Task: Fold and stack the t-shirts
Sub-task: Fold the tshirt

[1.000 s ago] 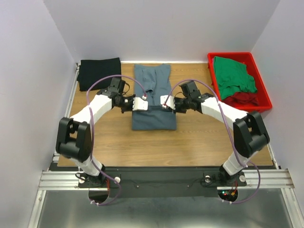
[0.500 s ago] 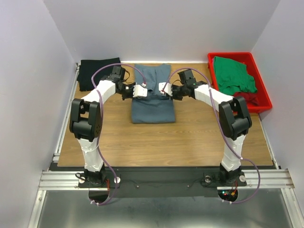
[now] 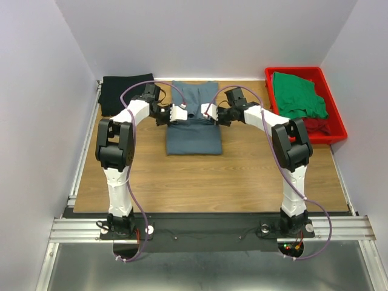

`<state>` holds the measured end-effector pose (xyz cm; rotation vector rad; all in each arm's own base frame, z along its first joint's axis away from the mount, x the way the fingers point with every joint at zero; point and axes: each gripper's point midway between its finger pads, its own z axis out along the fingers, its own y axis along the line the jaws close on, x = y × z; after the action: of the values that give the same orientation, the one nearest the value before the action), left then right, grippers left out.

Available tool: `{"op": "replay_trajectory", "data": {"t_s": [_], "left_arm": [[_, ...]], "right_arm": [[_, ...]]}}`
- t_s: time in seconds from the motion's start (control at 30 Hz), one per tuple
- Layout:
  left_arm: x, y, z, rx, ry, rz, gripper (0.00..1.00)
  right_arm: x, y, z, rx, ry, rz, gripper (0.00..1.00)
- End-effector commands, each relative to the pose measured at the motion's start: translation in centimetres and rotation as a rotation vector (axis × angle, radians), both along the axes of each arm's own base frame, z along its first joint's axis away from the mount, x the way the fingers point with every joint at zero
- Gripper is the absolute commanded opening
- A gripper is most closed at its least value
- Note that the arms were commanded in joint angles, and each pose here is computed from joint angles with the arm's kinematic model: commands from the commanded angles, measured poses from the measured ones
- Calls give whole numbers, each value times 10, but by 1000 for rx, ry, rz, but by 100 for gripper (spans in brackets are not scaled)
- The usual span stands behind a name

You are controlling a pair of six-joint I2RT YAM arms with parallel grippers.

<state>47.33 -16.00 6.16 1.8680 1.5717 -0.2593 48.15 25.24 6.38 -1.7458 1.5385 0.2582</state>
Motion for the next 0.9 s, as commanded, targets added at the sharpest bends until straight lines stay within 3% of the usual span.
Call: {"op": "replay_trajectory", "data": {"t_s": [0.0,0.03,0.1,0.13,0.27,0.33,0.37,0.4,0.47,0.5,0.63,0.87], "left_arm": [[32,-4,39,-45,-113,47,39],[35,-4,43,-47,-120,56,55],[38,-4,61,-74,-127,91,63],[37,-4,67,-79,-128,97,63],[17,6,109,-113,-154,122,63],[-7,11,105,-136,-103,118,63],[-21,13,124,-154,-134,108,63],[-43,14,104,-149,-91,85,62],[-71,14,114,-156,-123,50,62],[-91,15,91,-144,-84,38,62],[-126,16,64,-92,-92,26,61],[-151,10,26,-22,-149,15,61]], "right_arm": [[23,3,33,35,-87,-36,36],[24,3,41,42,-98,-45,49],[23,0,53,58,-95,-82,69],[21,-1,66,73,-104,-99,70],[-3,-8,98,108,-121,-112,70],[-22,-10,104,122,-111,-95,70],[-33,-10,121,145,-129,-80,69],[-53,-8,104,128,-85,-60,65],[-77,-5,96,115,-68,-22,60],[-100,0,89,102,-57,16,56],[-143,7,60,42,-22,90,51],[-153,16,22,-31,23,68,49]]}}
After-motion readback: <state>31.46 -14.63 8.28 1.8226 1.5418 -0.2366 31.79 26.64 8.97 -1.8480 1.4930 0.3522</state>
